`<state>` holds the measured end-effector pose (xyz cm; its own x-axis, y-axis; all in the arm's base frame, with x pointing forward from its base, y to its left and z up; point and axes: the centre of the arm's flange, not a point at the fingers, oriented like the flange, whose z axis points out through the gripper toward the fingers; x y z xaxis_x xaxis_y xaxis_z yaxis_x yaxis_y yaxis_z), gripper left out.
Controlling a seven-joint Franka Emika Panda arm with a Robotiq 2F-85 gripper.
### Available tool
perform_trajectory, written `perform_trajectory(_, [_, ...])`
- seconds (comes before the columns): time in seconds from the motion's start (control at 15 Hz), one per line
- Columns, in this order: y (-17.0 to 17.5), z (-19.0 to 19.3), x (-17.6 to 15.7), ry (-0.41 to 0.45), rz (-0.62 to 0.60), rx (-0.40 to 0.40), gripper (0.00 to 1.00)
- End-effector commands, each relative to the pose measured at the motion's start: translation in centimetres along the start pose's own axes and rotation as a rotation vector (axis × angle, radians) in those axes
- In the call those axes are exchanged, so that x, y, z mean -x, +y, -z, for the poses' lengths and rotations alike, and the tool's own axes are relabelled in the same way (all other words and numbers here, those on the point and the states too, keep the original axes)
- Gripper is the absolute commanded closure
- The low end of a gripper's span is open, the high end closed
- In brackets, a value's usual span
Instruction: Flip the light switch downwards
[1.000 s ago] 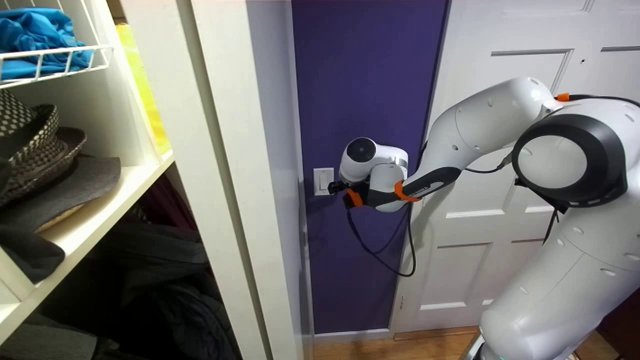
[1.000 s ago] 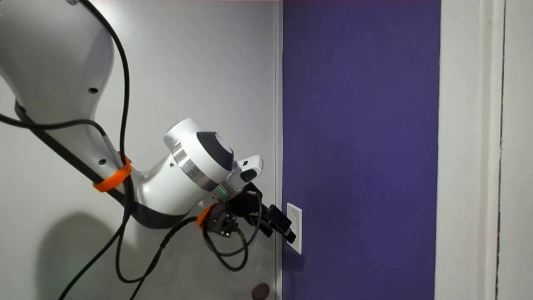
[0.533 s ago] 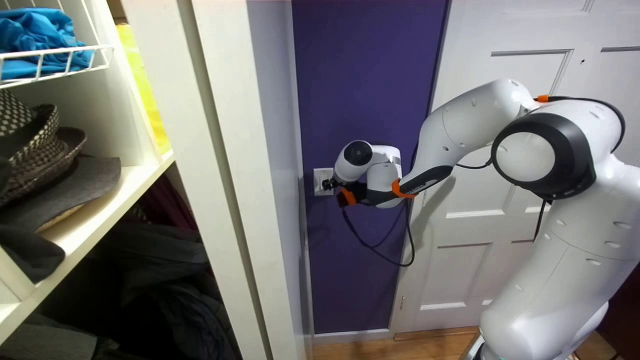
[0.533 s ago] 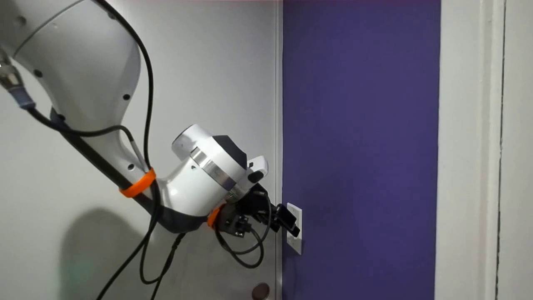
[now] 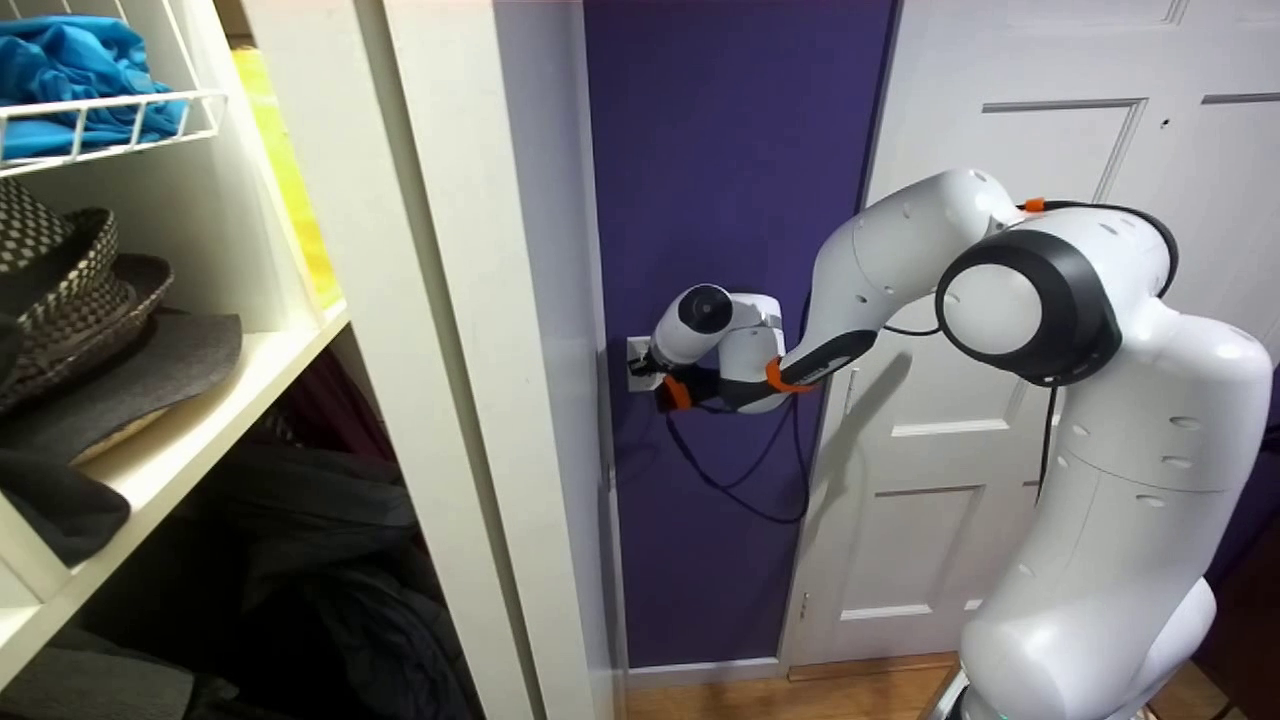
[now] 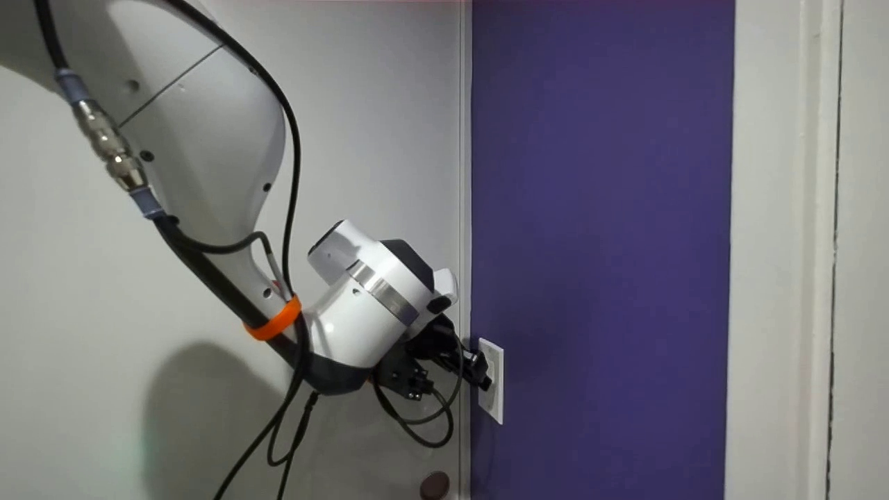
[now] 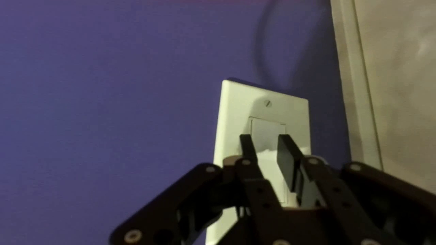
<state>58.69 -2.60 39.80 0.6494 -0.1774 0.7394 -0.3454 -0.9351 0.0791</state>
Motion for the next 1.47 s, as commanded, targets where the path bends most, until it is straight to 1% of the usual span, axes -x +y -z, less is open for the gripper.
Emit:
perform_trajectory(0.0, [-0.8,-1.3,-0.1,0.012,-0.029,-0.049,1.0])
perform_trajectory(0.27, [-0.9,-2.2,0.1,0.001,-0.037,-0.064,1.0])
perform_trajectory(0.8, [-0.5,-3.7,0.8,-0.019,-0.033,-0.051,1.0])
perform_trajectory(1.13, [0.1,-3.6,0.5,0.004,-0.016,-0.032,1.0])
perform_trajectory(1.4, [-0.4,-2.8,0.7,-0.023,-0.03,-0.055,1.0])
